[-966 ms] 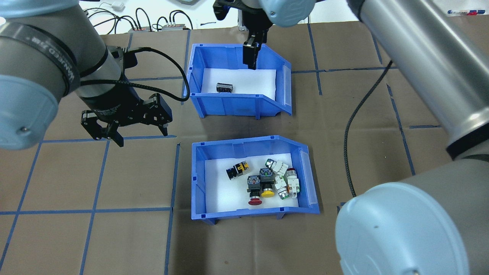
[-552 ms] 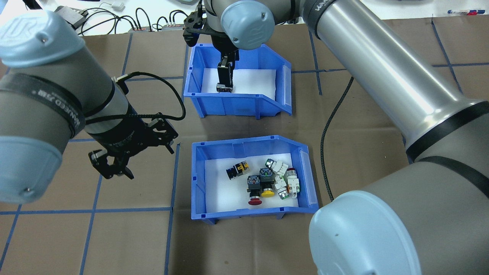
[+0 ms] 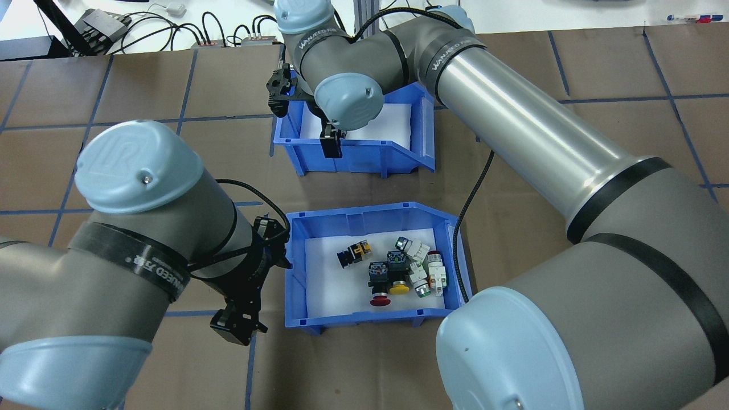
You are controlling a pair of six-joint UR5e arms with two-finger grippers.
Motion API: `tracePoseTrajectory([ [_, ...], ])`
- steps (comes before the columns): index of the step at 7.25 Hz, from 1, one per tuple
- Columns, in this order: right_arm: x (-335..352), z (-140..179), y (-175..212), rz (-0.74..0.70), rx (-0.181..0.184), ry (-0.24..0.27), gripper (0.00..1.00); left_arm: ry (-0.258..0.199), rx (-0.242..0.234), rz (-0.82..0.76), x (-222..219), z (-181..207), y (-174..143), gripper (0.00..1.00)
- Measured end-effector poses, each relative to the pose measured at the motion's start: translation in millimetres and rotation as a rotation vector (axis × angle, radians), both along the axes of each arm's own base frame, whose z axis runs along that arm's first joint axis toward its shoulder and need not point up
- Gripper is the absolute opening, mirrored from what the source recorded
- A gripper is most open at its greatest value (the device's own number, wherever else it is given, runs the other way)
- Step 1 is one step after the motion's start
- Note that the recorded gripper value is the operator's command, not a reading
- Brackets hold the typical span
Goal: Place button box in front
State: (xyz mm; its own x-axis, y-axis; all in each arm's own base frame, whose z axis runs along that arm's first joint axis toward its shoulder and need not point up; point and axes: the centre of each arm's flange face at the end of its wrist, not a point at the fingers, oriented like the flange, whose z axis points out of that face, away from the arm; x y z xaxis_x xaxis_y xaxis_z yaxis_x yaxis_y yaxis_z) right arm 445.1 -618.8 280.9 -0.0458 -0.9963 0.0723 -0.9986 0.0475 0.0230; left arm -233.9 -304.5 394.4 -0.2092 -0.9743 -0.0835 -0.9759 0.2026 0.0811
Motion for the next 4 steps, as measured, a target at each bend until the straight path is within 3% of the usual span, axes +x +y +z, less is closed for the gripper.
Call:
tracePoseTrajectory([
  [1, -0.9, -11.2, 3.1, 0.000, -0.008, -0.002, 1.00, -0.004, -0.007, 0.061, -11.0, -12.6, 3.9, 0.95],
  [2, -1.7, -16.3, 4.7, -0.002, -0.010, -0.002, 0.84, -0.005, -0.018, 0.104, -23.9, -27.6, 8.3, 0.97],
  [3, -2.0, -16.4, 4.7, -0.004, -0.015, -0.004, 0.42, -0.003, -0.026, 0.110, -35.5, -40.8, 10.1, 0.98],
  [4, -2.2, -14.1, 4.5, -0.005, -0.022, -0.006, 0.31, -0.005, -0.026, 0.109, -45.5, -53.1, 9.6, 0.98],
])
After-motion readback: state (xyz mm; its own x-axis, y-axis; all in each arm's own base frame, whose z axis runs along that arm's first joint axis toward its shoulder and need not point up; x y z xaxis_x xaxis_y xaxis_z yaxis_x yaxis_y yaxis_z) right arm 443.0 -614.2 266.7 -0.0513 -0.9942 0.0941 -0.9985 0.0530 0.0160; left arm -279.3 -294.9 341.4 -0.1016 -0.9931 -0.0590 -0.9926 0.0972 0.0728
